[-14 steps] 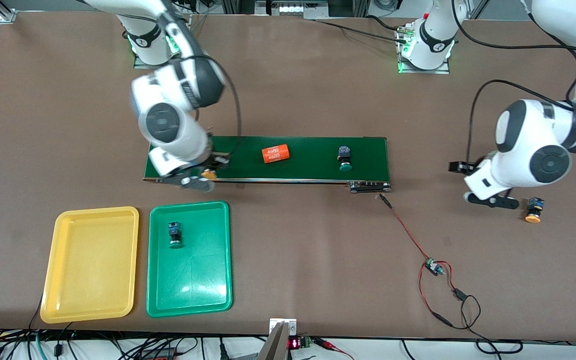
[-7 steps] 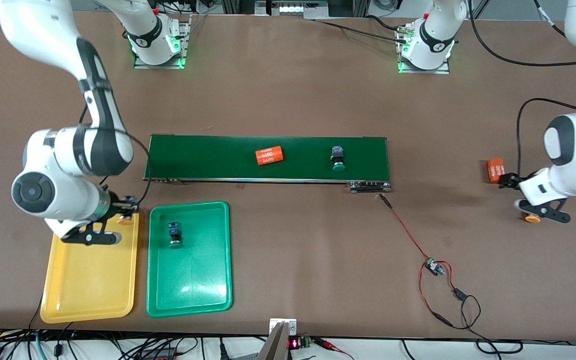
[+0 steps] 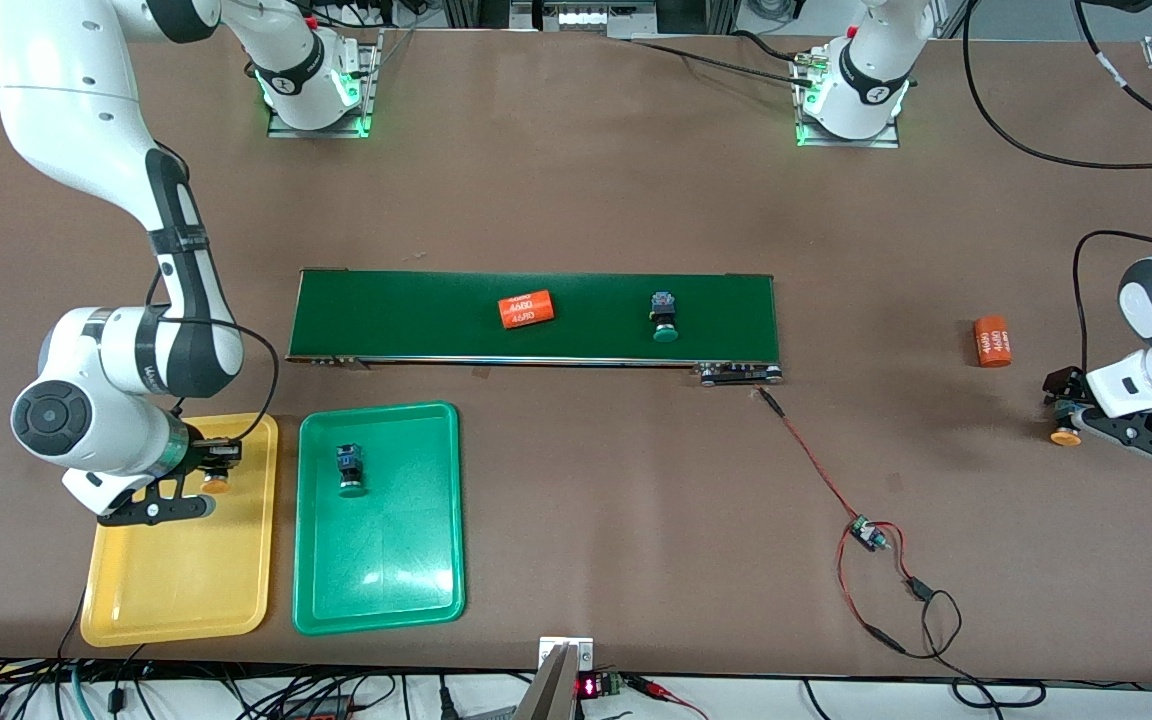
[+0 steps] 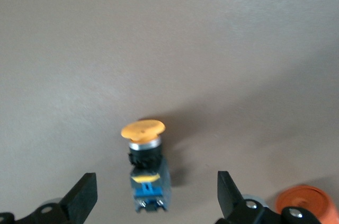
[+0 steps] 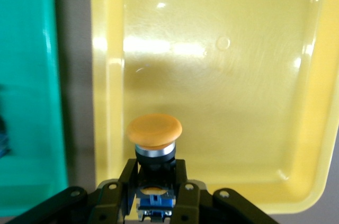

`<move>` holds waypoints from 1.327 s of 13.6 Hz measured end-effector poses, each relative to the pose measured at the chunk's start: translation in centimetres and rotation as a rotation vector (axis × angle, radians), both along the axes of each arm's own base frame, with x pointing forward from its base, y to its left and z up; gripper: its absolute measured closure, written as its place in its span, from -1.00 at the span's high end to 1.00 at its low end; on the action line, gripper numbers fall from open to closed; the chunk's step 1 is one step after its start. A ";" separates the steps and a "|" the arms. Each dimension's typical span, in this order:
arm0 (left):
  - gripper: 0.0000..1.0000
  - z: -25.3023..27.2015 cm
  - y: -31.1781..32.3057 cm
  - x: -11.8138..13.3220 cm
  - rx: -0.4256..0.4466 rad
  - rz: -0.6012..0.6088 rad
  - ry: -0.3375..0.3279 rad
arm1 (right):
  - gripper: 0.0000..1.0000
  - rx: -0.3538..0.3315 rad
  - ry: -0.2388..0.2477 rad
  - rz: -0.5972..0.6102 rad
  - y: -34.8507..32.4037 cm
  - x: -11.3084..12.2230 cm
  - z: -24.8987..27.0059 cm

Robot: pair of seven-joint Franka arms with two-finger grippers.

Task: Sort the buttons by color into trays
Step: 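Drop the yellow button into the yellow tray while the left gripper grasps another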

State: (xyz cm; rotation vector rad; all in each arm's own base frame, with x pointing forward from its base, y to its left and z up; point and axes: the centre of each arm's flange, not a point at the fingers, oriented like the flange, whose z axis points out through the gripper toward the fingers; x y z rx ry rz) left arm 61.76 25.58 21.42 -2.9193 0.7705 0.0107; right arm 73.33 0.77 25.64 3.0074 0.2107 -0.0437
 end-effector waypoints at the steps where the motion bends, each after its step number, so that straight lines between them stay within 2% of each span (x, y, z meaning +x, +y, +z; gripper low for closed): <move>1: 1.00 -0.8 0.3 -0.1 0.001 -0.004 -0.005 | -0.36 0.000 -0.007 0.015 -0.7 0.2 -0.8; 5: 0.91 -2.7 1.3 -0.8 0.001 0.003 0.010 | -0.36 -0.002 -0.046 0.056 -2.7 0.7 -4.1; 6: 0.76 -3.2 1.8 -1.1 0.001 0.010 0.019 | -0.36 -0.002 -0.053 0.062 -3.0 0.7 -4.8; 7: 0.51 -3.6 2.0 -1.3 0.000 0.015 0.025 | -0.27 -0.001 -0.055 0.065 -3.1 0.7 -5.0; 10: -0.19 -3.7 2.2 -1.3 0.000 0.017 0.025 | 0.34 0.013 -0.065 0.091 -1.6 1.1 -4.4; 11: -0.34 -3.6 2.2 -1.2 0.002 0.017 0.022 | 0.56 0.017 -0.059 0.101 -0.6 1.2 -3.7; 13: -0.33 -3.0 2.3 -0.9 0.001 0.018 0.028 | 0.97 0.027 -0.028 0.115 0.9 1.0 -1.4; 16: -0.33 0.0 1.2 -0.4 -0.016 0.013 0.082 | 1.00 0.055 0.024 0.141 4.8 0.0 3.7; 18: -0.33 3.9 -0.7 0.1 -0.032 -0.002 0.120 | 1.00 0.058 0.068 0.085 8.7 -1.5 6.7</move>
